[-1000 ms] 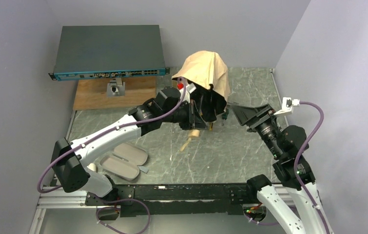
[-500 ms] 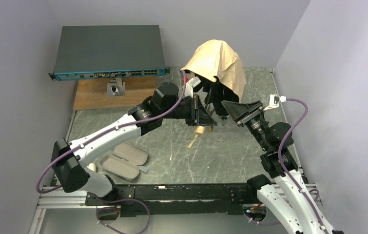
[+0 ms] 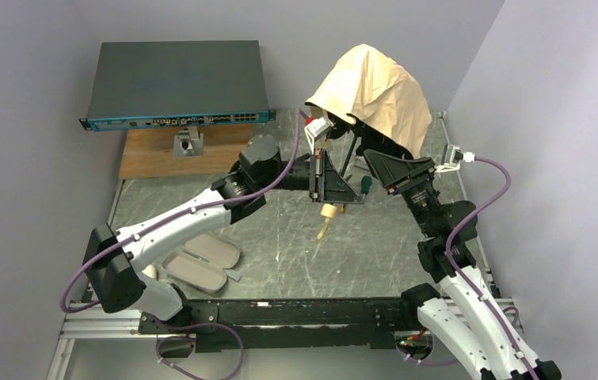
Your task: Open the umbrella
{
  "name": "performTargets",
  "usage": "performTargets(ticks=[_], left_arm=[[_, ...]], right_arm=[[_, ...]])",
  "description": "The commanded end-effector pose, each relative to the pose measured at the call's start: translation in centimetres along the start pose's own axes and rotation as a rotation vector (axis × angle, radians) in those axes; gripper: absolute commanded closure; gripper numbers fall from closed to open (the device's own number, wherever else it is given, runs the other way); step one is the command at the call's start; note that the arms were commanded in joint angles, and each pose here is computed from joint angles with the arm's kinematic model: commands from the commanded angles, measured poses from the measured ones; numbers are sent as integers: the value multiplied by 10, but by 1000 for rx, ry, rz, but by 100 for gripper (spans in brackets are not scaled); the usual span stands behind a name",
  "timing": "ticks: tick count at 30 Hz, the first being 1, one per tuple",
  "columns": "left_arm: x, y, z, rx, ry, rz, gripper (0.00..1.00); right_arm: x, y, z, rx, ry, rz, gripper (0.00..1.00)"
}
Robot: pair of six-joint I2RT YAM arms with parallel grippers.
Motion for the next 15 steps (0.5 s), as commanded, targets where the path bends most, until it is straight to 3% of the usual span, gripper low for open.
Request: performTargets(ticks=[1,15], left_arm=[[-6,-9,-63,-234,202,11,100],[-23,2,-64,-271,225,80,100]], right_arm=[[17,0,27,135,-12,-81,45],[22,5,57,304,-28,-91,48]])
Point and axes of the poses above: each gripper's point midway between its finger pads, its own y axis out along the fingers, its own z axis along the line the jaws close on, x = y × z, the point moved 1 cm from there along -y, back along the fingers, and after that the axes turned 8 degrees about -y, right-handed, at the moved point
